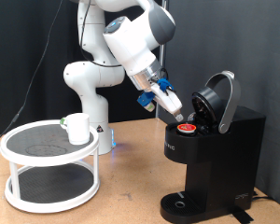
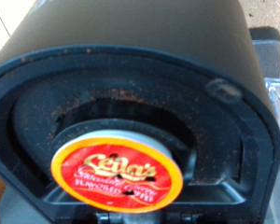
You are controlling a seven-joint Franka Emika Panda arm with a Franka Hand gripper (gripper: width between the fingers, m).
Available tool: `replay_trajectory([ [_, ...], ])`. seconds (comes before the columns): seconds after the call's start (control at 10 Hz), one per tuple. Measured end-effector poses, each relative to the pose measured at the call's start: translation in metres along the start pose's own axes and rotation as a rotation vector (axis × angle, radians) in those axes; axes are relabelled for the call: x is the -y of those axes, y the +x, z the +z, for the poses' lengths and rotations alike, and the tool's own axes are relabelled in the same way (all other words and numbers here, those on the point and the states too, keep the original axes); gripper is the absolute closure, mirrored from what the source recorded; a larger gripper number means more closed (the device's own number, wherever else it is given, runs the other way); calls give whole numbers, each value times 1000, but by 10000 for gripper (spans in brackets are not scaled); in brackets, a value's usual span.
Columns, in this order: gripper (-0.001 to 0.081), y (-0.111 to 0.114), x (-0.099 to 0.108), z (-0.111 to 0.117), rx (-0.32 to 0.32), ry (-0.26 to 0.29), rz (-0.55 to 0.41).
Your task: Make a cup of coffee with the keurig machine
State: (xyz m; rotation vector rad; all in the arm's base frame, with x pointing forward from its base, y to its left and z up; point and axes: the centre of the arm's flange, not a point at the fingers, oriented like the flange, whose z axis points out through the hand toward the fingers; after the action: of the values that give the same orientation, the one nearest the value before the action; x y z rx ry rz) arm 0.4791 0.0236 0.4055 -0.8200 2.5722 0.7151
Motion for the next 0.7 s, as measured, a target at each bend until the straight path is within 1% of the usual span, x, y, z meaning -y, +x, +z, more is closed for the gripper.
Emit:
replay_trajectory([
  [0.1, 72, 1, 0, -4, 24, -19, 3],
  [0.2, 72, 3, 0, -13, 52, -46, 1],
  [0.3, 72, 5, 0, -27, 80, -62, -4],
  [0.5, 72, 5, -2, -58, 140, -59, -3],
  [0.7, 72, 0, -10, -87, 188, -62, -15],
])
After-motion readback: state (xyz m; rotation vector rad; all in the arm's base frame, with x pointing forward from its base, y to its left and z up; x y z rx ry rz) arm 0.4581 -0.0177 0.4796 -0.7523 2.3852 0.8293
